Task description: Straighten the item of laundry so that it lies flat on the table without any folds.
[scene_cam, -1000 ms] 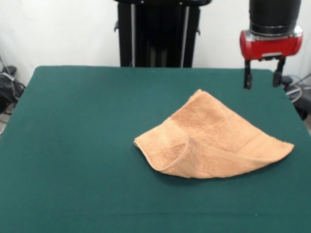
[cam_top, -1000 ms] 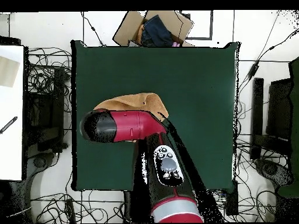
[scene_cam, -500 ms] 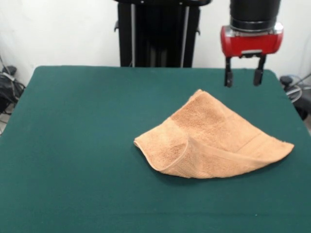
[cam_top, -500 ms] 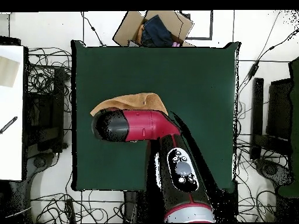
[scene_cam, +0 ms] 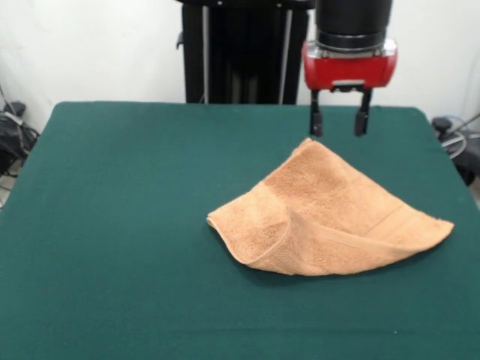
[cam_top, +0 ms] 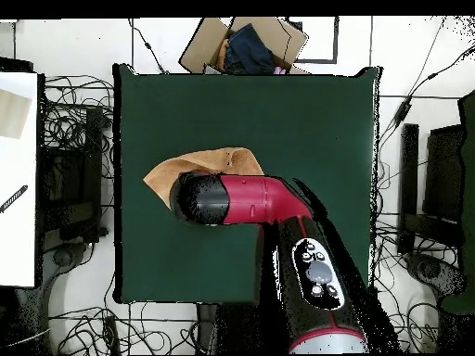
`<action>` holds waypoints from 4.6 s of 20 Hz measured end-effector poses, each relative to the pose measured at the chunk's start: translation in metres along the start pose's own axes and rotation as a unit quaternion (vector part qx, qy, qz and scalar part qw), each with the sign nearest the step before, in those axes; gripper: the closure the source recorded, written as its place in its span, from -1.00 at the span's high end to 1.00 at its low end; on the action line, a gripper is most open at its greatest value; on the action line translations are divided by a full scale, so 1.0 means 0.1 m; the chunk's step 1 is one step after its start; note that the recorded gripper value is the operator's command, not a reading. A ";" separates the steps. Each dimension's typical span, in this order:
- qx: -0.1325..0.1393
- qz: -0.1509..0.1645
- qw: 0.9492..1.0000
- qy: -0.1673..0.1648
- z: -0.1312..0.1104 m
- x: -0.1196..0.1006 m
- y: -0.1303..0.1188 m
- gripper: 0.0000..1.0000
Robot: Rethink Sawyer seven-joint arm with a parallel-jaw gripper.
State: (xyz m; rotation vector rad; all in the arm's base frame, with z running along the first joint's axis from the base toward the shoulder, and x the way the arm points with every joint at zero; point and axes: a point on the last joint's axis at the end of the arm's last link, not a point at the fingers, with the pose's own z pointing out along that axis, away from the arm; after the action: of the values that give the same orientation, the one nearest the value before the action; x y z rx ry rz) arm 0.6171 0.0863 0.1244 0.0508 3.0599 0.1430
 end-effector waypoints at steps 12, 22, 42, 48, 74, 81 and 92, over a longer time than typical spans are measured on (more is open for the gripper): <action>0.015 -0.014 1.000 0.002 0.03 0.07 -0.16 1.00; 0.038 -0.058 0.997 0.031 0.24 0.42 -0.01 1.00; 0.065 -0.077 0.990 0.100 0.79 1.14 0.09 1.00; 0.065 -0.081 0.991 0.082 0.90 1.29 0.08 1.00; 0.044 -0.095 0.991 -0.082 1.07 1.09 0.14 1.00; 0.038 -0.097 0.986 -0.132 1.05 0.96 0.17 1.00; 0.040 -0.090 0.986 -0.133 1.04 0.95 0.04 1.00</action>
State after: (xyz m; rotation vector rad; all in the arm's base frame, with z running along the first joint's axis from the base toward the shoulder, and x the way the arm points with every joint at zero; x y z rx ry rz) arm 0.5305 0.1032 0.0146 -0.1858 2.7834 0.0018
